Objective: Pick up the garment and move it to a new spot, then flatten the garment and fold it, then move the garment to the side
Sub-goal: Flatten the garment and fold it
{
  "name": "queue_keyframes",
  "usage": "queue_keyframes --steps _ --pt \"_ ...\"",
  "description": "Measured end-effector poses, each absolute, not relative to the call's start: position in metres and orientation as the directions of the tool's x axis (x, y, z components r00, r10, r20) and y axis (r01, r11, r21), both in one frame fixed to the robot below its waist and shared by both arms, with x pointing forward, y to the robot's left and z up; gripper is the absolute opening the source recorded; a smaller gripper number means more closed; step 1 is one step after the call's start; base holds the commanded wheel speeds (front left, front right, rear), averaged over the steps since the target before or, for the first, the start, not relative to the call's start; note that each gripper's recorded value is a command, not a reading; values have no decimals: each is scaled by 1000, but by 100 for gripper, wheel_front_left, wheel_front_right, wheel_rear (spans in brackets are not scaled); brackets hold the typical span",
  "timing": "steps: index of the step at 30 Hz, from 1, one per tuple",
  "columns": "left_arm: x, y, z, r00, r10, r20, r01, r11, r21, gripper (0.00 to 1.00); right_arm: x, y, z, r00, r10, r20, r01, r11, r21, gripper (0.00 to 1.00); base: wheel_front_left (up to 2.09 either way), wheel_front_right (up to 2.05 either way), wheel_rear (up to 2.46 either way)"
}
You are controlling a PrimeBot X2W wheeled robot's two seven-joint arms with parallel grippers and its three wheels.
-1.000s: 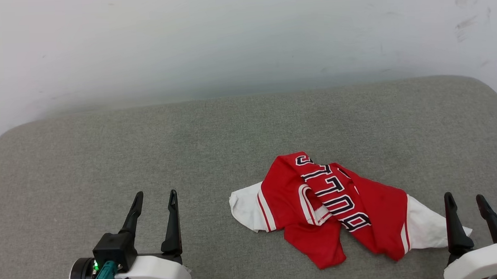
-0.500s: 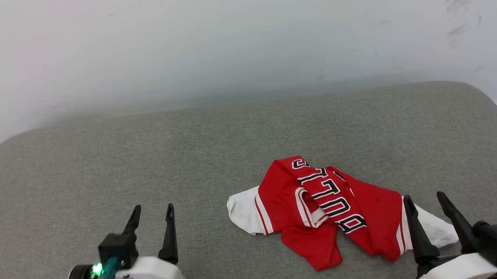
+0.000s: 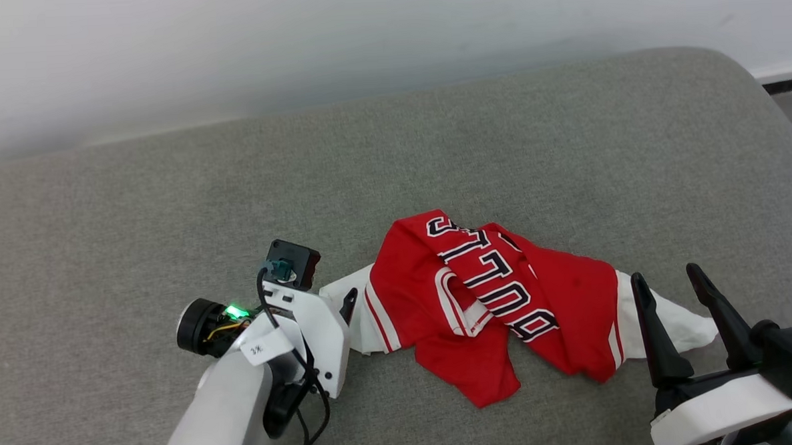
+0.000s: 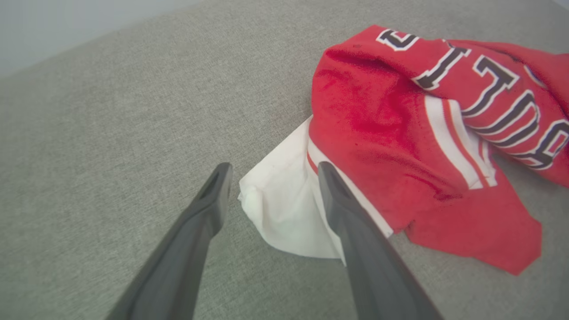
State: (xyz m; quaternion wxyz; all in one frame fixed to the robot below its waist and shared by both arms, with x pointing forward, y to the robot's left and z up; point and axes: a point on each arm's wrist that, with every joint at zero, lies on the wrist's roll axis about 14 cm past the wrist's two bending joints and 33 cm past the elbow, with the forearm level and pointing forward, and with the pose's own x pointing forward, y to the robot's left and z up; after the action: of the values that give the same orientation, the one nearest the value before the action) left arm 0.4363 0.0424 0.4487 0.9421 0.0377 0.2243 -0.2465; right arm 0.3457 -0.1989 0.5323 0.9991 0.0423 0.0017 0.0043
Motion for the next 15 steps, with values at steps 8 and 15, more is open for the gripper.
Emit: queue_keyframes --steps 8,15 --pt "437 52 379 570 -385 -725 563 826 4 100 362 -208 508 998 -20 -58 26 994 107 100 0 0 0" --pt "430 44 365 452 -366 -813 668 744 36 0 365 -215 496 996 -42 -83 52 992 118 100 0 0 0"
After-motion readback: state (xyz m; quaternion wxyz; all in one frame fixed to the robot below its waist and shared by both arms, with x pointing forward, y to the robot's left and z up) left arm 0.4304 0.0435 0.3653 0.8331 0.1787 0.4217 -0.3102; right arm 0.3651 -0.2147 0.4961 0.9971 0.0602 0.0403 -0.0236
